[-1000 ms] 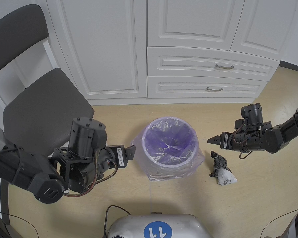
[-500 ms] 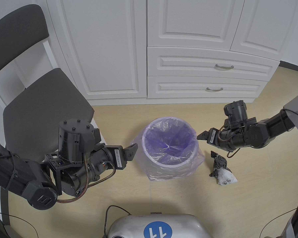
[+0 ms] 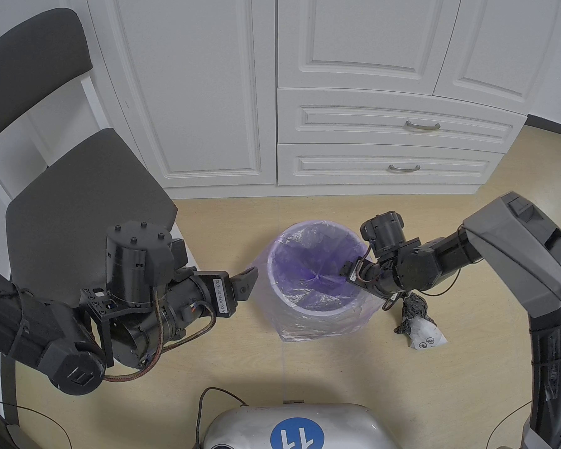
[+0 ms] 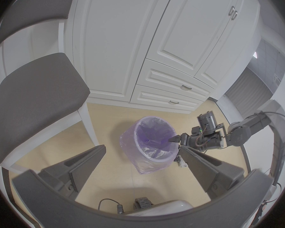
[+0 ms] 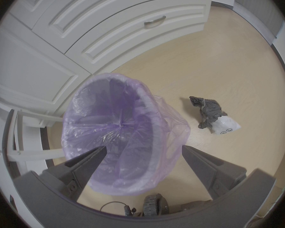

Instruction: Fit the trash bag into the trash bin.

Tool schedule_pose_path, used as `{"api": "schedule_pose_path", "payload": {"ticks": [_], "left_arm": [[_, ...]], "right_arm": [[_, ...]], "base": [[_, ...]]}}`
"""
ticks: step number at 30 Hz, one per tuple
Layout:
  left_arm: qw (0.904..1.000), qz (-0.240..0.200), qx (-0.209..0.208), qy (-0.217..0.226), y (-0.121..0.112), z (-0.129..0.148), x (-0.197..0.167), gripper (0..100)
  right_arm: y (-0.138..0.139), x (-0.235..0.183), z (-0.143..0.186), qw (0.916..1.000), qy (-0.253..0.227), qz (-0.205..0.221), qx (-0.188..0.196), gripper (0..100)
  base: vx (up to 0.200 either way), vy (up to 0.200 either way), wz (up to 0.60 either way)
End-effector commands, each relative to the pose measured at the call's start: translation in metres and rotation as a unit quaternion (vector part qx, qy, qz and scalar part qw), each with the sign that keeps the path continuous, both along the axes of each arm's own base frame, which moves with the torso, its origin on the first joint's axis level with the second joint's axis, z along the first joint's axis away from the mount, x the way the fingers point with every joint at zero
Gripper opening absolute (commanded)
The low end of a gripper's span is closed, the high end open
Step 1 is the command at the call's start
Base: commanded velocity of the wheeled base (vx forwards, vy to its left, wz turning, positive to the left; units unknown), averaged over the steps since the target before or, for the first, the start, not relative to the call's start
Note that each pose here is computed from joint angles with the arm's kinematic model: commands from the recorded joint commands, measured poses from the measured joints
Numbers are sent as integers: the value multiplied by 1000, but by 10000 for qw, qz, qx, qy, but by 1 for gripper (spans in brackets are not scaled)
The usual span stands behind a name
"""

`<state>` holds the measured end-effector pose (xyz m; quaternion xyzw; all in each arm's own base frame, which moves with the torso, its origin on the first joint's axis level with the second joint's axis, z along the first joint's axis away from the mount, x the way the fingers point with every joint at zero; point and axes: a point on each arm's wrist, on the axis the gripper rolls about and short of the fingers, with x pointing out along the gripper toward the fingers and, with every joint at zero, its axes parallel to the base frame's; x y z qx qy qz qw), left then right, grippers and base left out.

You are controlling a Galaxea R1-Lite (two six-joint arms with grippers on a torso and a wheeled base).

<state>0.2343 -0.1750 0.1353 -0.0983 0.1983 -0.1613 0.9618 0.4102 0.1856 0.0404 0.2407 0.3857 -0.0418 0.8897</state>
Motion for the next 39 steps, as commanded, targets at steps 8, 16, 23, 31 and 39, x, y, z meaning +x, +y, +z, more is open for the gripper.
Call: {"api": "schedule_pose_path", "payload": {"ticks": [8,16,23,31,39], "left_arm": [[9999,2,-98,-107,-1,1,1,100],[9999,2,-98,-107,0,1,-1,100],[9998,7,-132,-166,1,1,-1,100],[9998,7,-118,-148,0,-1,0,100],[9998,-39,-109,-135,0,-1,-4,100]], "right_arm": [[8,6,-38,9994,297,-66,-162,100],[-8,-11,-23,9921,1004,179,-731,100],[-7,-16,-26,9903,1055,349,-830,100],[1,-18,-20,9943,741,394,-663,100],[-8,-38,32,9969,347,446,-545,100]], "base": [[0,0,0],[0,0,0],[0,0,0],[0,0,0],[0,0,0]]}}
